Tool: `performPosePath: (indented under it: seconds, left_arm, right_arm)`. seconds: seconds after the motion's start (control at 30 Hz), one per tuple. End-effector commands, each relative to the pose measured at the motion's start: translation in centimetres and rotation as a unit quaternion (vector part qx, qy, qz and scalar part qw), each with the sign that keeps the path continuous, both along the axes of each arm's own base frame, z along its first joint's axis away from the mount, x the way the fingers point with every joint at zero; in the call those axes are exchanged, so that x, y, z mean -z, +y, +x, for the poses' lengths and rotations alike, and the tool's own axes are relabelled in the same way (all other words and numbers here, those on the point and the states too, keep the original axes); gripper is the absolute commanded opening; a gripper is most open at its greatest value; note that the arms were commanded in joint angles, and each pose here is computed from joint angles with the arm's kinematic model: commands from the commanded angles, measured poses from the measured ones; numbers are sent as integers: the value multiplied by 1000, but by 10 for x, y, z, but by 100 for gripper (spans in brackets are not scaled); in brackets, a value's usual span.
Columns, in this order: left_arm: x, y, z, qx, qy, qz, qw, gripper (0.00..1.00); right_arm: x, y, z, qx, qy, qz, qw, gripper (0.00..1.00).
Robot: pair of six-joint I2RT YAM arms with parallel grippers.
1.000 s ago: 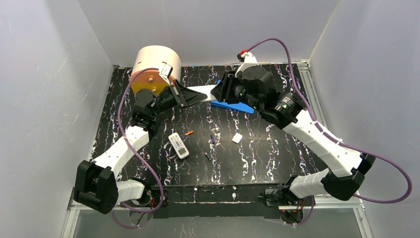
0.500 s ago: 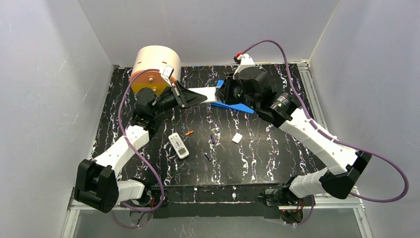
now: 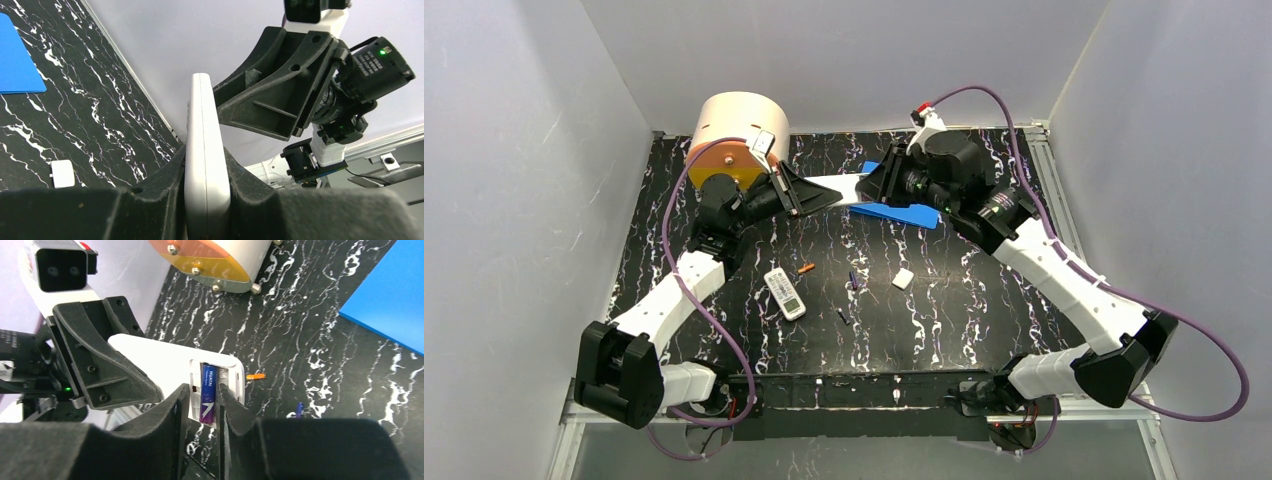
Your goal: Load the batteries into the remote control
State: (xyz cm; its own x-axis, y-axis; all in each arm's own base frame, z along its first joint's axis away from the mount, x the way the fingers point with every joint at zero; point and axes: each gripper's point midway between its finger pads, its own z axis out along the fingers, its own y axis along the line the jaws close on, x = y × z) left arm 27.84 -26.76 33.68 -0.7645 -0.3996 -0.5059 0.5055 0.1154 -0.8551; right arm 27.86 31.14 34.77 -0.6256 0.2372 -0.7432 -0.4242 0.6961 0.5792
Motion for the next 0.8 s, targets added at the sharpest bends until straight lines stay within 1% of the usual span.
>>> performPosePath:
  seconds: [0.0,0.1,0.23,0.27,0.43,0.6,0.77]
  left_arm:
    - [-49,-4,-19,40,-72,-29,996,0]
    - [-48,-5,-19,40,-68,-29,996,0]
    - [-46,-5,-17,36,-62,-29,997,0]
    - [-46,-4,-16,34,-59,-28,997,0]
    - [-42,-4,-11,21,-36,-25,999,0]
    - [-40,-5,-8,24,0,-35,999,0]
    - [-43,-5,-8,23,12,-42,999,0]
  right_arm:
    - [0,10,-12,-45,34,55,997,32]
    - [0,8,-10,-43,28,58,997,25]
    - [1,0,-5,-27,15,39,999,13]
    - [0,-2,-4,-23,10,36,999,12]
    - [-5,-19,5,15,-27,14,999,11]
    - [-32,-23,12,27,-88,38,995,11]
    - [-41,-21,18,33,-111,49,992,11]
